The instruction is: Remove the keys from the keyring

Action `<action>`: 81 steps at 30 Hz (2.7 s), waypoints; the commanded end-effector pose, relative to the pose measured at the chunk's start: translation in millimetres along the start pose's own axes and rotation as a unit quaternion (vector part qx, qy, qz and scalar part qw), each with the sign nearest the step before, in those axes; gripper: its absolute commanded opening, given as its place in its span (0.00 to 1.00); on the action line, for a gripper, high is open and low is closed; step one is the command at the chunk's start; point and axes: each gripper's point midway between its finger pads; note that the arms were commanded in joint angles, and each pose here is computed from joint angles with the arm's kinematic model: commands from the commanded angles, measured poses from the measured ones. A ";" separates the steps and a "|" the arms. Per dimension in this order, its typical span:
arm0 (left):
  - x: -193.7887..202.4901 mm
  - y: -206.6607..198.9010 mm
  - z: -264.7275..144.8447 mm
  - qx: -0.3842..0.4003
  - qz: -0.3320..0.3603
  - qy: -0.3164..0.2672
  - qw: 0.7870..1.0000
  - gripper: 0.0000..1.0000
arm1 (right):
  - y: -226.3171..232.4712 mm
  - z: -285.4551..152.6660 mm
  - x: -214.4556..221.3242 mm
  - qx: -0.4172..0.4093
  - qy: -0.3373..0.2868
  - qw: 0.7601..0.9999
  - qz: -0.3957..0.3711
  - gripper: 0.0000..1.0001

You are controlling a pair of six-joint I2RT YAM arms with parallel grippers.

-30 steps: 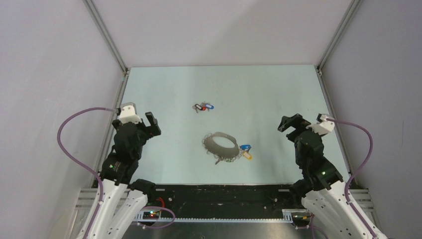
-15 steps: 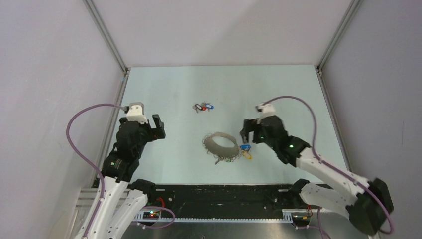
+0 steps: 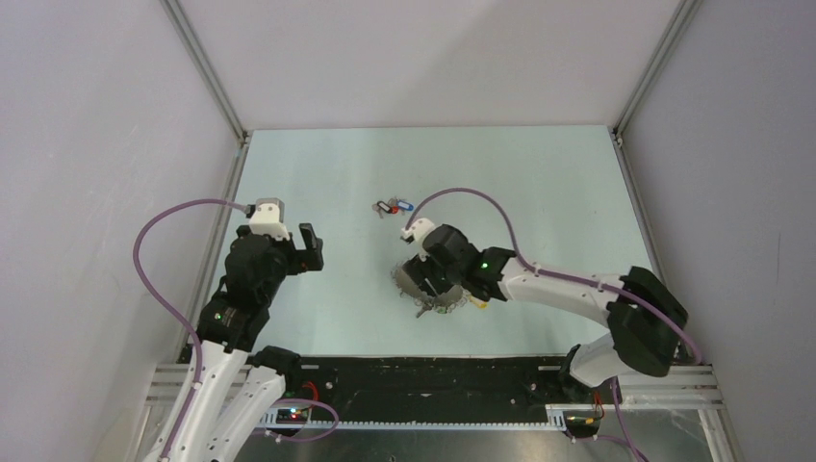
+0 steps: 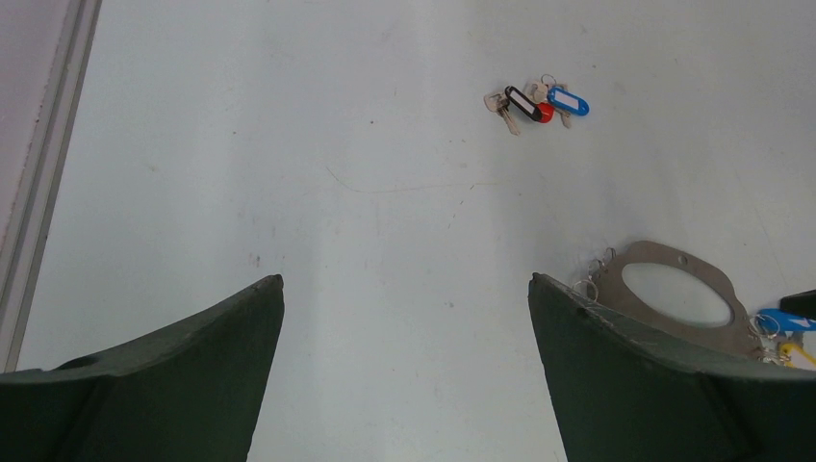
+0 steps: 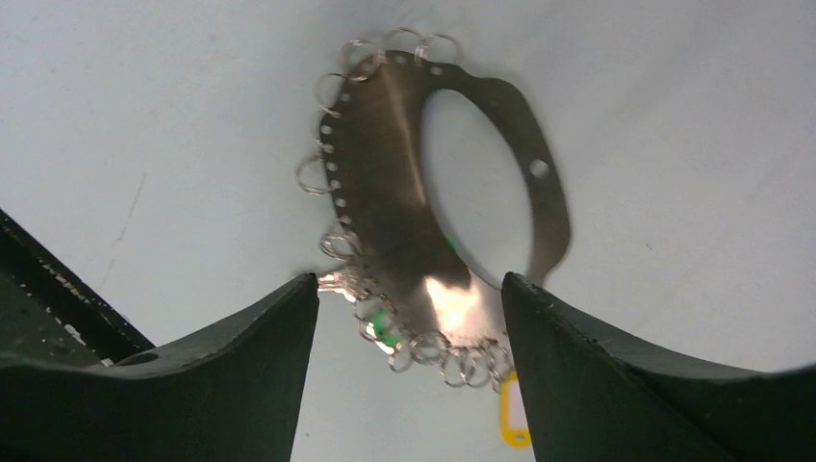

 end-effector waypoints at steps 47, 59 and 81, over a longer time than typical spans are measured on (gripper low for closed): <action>23.3 -119.9 -4.7 0.267 -0.107 0.108 0.952 0.91 | -26.0 -73.2 -107.0 -0.072 -0.159 0.982 0.076 0.00; -10.7 -180.7 -30.8 0.407 -0.055 -0.129 0.903 0.76 | -40.6 -141.7 -130.1 -0.111 -0.234 0.956 0.135 0.00; -10.1 -254.9 -34.2 0.498 0.151 -0.218 0.825 0.62 | -32.7 -180.0 -142.5 -0.161 -0.277 0.937 0.142 0.00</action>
Point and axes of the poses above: each gripper's point midway between its finger pads, its own z axis out along the fingers, its own y axis along the line the jaws close on, x = y × z, and after that the axes turned 6 degrees about -z, right-handed
